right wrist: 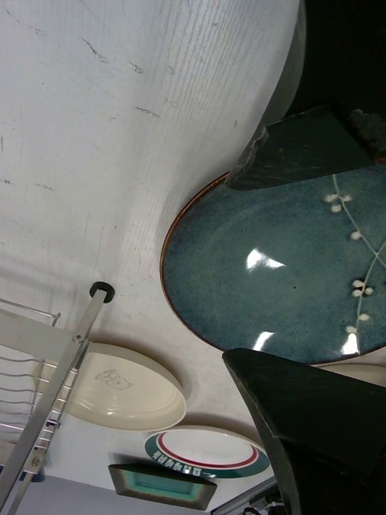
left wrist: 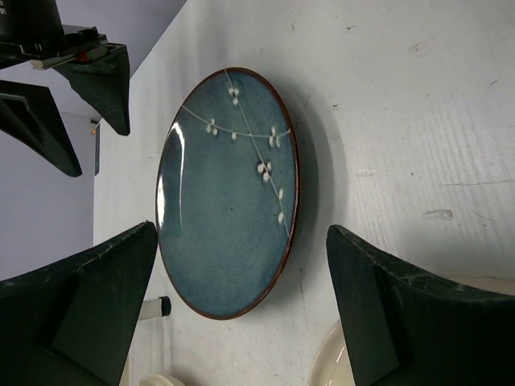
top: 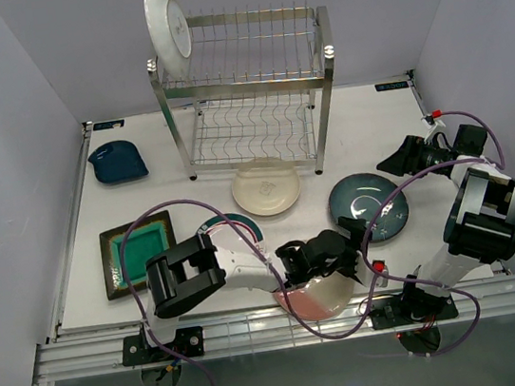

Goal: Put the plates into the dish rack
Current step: Pick up the plate at the center of the board.

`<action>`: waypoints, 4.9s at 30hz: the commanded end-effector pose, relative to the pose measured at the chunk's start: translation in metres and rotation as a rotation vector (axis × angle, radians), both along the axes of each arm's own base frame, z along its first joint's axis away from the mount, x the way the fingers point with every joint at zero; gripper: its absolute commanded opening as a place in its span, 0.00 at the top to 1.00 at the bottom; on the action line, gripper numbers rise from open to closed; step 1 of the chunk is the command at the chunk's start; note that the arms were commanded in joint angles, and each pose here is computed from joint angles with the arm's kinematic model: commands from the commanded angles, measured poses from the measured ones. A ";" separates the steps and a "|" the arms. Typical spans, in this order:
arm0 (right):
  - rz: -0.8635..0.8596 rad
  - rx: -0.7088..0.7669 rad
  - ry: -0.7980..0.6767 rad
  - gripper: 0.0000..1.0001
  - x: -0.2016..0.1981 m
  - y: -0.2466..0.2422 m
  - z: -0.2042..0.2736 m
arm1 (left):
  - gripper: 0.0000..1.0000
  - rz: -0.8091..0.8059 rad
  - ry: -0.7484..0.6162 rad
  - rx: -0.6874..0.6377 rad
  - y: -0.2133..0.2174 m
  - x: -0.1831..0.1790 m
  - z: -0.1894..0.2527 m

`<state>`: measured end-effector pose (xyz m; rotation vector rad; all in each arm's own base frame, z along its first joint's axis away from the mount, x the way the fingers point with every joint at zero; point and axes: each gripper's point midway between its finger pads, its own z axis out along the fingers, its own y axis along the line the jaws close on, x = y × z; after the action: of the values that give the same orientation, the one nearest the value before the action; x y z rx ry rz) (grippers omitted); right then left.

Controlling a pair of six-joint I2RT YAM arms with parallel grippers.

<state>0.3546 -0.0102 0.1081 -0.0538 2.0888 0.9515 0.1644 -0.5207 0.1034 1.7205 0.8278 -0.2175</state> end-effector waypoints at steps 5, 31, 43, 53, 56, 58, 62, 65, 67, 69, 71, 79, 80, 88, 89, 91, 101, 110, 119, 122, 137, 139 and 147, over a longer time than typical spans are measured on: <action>0.035 0.008 -0.041 0.15 0.008 0.001 0.013 | 0.07 -0.032 0.027 0.040 -0.018 -0.005 -0.009; 0.035 0.018 -0.036 0.16 0.008 -0.001 0.013 | 0.32 0.061 -0.047 0.111 -0.040 0.022 -0.039; 0.035 0.021 -0.038 0.16 0.008 -0.002 0.013 | 0.46 0.084 -0.070 0.145 -0.041 0.029 -0.056; 0.037 0.028 -0.033 0.16 0.009 -0.001 0.012 | 0.58 0.107 -0.116 0.195 -0.039 0.037 -0.075; 0.037 0.031 -0.031 0.16 0.008 -0.001 0.012 | 0.62 0.109 -0.113 0.202 -0.038 0.037 -0.079; 0.037 0.031 -0.031 0.16 0.009 -0.001 0.012 | 0.69 0.110 -0.113 0.208 -0.037 0.037 -0.083; 0.032 0.031 -0.032 0.16 0.008 -0.003 0.013 | 0.80 0.107 -0.112 0.216 -0.038 0.035 -0.088; 0.028 0.032 -0.033 0.16 0.008 -0.004 0.013 | 0.82 0.107 -0.111 0.215 -0.038 0.035 -0.089; 0.030 0.037 -0.032 0.16 0.008 -0.003 0.014 | 0.86 0.106 -0.110 0.215 -0.038 0.035 -0.089; 0.029 0.041 -0.031 0.16 0.009 -0.004 0.014 | 0.91 0.107 -0.110 0.210 -0.039 0.035 -0.087; 0.028 0.050 -0.027 0.16 0.008 -0.004 0.014 | 1.00 0.108 -0.113 0.206 -0.040 0.034 -0.084; 0.042 0.090 -0.033 0.17 0.007 -0.004 0.017 | 1.00 0.131 -0.061 0.142 -0.031 0.029 -0.062; 0.042 0.092 -0.034 0.17 0.006 -0.004 0.018 | 1.00 0.138 -0.058 0.134 -0.029 0.030 -0.060; 0.051 0.108 -0.050 0.17 0.004 -0.004 0.021 | 1.00 0.147 0.050 0.017 -0.029 0.025 -0.020; 0.048 0.109 -0.051 0.17 0.004 -0.005 0.021 | 1.00 0.147 0.060 0.009 -0.029 0.025 -0.018; 0.053 0.120 -0.055 0.18 0.004 -0.005 0.022 | 1.00 0.160 0.072 -0.012 -0.026 0.026 -0.010; 0.037 0.157 -0.108 0.18 0.000 -0.013 0.032 | 1.00 0.214 0.091 -0.065 0.001 0.028 0.010; 0.016 0.163 -0.156 0.17 -0.002 -0.019 0.040 | 1.00 0.232 0.220 -0.316 0.033 0.014 0.069; -0.011 0.158 -0.171 0.17 -0.004 -0.024 0.042 | 1.00 0.241 0.345 -0.518 0.063 0.003 0.128; -0.017 0.166 -0.165 0.18 -0.004 -0.026 0.042 | 1.00 0.250 0.387 -0.569 0.074 0.000 0.141; -0.021 0.191 -0.138 0.18 -0.001 -0.029 0.037 | 1.00 0.300 0.554 -0.989 0.206 -0.016 0.244; -0.021 0.191 -0.138 0.18 -0.002 -0.028 0.037 | 1.00 0.315 0.558 -1.027 0.215 -0.014 0.254; -0.015 0.194 -0.142 0.18 -0.003 -0.027 0.039 | 1.00 0.305 0.551 -1.111 0.227 -0.013 0.328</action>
<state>0.3497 -0.0354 0.1381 0.0321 1.8846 1.1075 0.1554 -0.3121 0.3315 0.6540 1.2228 -0.6910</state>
